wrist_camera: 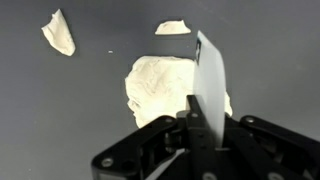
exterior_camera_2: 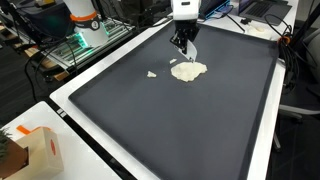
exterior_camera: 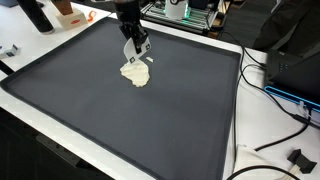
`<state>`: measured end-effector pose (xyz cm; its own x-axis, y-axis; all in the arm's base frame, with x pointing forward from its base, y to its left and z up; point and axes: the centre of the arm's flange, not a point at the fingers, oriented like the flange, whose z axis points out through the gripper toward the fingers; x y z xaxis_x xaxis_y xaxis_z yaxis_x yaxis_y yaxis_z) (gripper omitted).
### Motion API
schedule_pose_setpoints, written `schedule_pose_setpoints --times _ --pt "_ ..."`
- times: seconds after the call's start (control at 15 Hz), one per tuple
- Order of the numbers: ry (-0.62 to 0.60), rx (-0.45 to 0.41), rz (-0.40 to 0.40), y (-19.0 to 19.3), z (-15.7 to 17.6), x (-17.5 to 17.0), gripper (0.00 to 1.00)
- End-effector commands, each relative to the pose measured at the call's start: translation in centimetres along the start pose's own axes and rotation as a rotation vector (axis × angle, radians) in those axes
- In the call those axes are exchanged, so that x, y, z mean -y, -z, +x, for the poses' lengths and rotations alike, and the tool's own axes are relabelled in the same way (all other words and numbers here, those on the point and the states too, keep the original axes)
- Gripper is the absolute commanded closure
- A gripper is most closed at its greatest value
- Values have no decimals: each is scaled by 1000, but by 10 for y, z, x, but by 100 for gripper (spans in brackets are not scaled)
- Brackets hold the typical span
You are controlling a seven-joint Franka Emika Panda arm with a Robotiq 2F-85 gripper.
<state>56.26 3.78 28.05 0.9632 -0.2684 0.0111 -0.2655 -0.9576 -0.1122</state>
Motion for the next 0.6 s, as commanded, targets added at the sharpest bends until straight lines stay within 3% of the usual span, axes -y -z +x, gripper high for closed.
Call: schedule_pose_setpoints --times 0.0,0.53 --pt "6 -23 -77 13 -16 17 99" --pt "69 -97 -178 37 -24 56 99"
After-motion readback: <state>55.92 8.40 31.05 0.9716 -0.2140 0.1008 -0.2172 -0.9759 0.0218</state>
